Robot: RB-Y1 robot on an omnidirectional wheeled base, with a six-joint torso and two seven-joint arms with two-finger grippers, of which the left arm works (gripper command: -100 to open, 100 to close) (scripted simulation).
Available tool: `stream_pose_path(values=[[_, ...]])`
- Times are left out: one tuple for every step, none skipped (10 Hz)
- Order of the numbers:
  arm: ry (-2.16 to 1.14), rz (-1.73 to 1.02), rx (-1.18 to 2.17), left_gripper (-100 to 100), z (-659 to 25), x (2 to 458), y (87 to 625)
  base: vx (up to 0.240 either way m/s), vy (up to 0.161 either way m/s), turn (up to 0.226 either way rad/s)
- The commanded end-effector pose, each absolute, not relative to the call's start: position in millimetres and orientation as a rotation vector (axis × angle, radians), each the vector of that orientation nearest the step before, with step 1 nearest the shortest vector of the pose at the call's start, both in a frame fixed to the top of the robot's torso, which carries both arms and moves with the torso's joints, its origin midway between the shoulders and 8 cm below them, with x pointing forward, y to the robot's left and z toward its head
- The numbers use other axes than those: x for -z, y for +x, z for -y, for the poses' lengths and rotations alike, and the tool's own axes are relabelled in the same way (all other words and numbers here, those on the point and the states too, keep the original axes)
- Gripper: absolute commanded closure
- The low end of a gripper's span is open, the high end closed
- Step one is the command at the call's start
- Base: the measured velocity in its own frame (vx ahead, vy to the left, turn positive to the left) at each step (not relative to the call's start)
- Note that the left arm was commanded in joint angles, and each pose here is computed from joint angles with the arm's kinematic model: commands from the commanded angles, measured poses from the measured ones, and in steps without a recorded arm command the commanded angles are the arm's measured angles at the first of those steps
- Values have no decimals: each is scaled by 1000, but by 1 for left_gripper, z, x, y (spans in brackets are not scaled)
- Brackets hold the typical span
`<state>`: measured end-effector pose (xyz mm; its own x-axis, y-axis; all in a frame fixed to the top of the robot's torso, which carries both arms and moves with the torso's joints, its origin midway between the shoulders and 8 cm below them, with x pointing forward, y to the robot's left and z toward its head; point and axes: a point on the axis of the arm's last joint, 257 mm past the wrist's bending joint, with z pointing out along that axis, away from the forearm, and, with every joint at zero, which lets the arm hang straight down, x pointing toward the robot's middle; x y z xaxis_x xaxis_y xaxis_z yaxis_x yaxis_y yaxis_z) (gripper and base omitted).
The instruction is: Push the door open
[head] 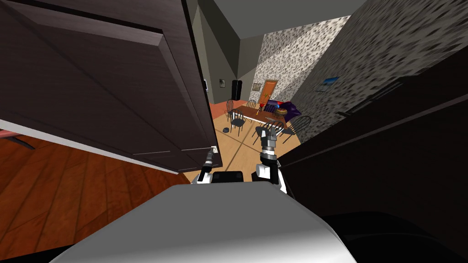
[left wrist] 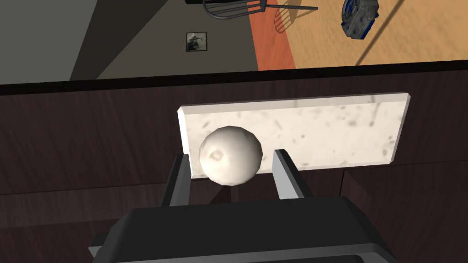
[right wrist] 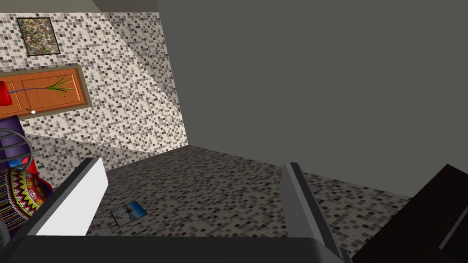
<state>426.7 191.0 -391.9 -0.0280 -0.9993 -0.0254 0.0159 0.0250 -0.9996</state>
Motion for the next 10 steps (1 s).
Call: stream_pose_path(values=[[-1167,-1232,1217,100,-191,392,427,-34,2,-12],[-1167,-1232,1217,100,-191,392,427,-24,2,-6],[-1167,-1232,1217,100,-191,392,427,-16,0,0],[-1167,-1232,1217,100,-191,392,427,-9,-2,2],[-1167,-1232,1217,100,-191,392,427,0,0,0],[-1164,-1239,1193,100,-201,395,424,88,-11,105],[-1162,-1238,1184,100,-206,395,424,186,-39,161],[-1161,-1237,1175,100,-210,395,423,213,-35,131],[-1161,-1234,1167,100,-214,395,423,203,-19,129],[-1161,-1232,1163,100,-215,395,422,174,-19,122]])
